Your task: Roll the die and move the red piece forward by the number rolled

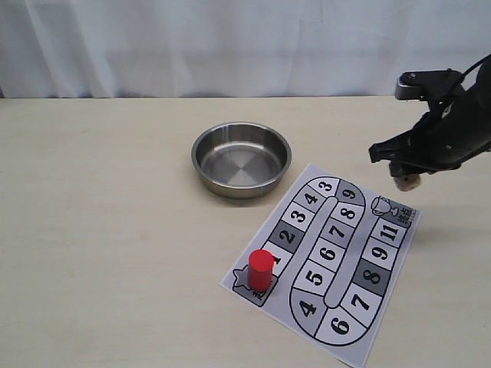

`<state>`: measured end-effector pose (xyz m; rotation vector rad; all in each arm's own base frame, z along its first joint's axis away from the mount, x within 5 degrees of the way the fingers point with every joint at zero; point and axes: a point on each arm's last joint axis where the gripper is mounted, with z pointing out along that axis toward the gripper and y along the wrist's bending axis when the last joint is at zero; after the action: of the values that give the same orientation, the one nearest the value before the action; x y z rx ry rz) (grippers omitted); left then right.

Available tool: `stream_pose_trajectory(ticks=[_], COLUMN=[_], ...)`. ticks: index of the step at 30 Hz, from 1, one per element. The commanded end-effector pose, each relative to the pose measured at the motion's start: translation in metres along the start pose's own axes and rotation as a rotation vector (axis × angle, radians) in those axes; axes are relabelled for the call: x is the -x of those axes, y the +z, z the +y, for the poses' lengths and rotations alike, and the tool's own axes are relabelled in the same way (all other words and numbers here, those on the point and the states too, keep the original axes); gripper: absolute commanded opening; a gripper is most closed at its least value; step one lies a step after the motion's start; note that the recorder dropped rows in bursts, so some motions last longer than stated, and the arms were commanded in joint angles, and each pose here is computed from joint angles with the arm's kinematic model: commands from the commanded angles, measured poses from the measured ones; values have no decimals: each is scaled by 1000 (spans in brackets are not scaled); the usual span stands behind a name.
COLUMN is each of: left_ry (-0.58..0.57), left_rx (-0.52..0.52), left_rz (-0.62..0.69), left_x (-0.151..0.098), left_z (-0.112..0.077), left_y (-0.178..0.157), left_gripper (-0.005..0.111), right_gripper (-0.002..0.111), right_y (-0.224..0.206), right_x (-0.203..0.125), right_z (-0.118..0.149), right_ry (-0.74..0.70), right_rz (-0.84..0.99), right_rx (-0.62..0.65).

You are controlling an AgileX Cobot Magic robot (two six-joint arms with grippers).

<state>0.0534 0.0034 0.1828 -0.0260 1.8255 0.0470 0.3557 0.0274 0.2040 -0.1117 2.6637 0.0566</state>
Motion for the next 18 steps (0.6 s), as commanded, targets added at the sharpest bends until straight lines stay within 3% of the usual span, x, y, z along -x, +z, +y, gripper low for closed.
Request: stream_pose_trajectory(ticks=[1, 4, 7, 8, 11, 16, 18], left_ry=[-7, -7, -7, -7, -7, -7, -7], left_rx=[-1, -1, -1, -1, -1, -1, -1], left_rz=[-12, -12, -12, -12, -12, -12, -12], left_x=[1, 1, 1, 1, 1, 1, 1], left_z=[0, 0, 0, 0, 0, 0, 0], left_y=[0, 0, 0, 0, 0, 0, 0], left_gripper=[0, 0, 0, 0, 0, 0, 0], right_gripper=[25, 56, 89, 95, 93, 69, 67], right_y=[2, 8, 17, 19, 22, 22, 22], right_x=[3, 5, 3, 2, 4, 6, 7], right_z=[27, 40, 40, 40, 36, 33, 32], right_ry=[-25, 26, 11, 9, 9, -16, -16], right_rz=[-47, -67, -52, -48, -75, -99, -107], right_rx=[318, 473, 457, 449, 406, 367, 358])
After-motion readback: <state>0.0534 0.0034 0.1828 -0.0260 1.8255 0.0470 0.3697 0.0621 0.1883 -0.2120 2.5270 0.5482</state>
